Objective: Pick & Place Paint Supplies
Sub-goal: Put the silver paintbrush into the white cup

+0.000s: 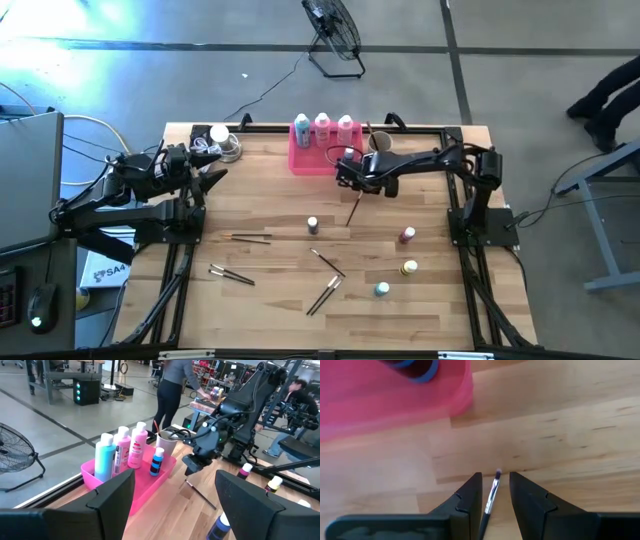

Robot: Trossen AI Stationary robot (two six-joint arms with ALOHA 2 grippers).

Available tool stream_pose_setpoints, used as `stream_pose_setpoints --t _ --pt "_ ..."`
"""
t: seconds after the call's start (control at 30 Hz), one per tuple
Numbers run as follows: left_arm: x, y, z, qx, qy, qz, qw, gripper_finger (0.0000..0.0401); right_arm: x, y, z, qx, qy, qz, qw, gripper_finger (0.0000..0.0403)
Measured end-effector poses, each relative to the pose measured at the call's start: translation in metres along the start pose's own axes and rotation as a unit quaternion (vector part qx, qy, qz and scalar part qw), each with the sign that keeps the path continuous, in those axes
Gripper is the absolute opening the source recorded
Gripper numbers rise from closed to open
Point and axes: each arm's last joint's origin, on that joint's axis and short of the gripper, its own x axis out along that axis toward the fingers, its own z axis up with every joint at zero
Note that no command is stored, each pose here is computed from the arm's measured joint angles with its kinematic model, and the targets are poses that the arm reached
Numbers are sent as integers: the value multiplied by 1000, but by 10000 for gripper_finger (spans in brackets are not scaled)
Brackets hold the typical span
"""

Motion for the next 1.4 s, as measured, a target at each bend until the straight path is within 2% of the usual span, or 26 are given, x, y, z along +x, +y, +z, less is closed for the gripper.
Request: stream_pose_setpoints --t 0.23,0.53,1.2,1.4 --pt "0 0 0 0 0 0 1000 271 12 -8 1 8 6 -5 1000 91" --pt "0 0 0 0 0 0 1000 271 28 -14 -6 42 20 29 998 91" --pt "0 0 0 0 0 0 1000 271 29 -13 -6 51 19 41 998 91" --pt "0 0 0 2 2 1 1000 271 30 -14 -4 55 20 32 998 62"
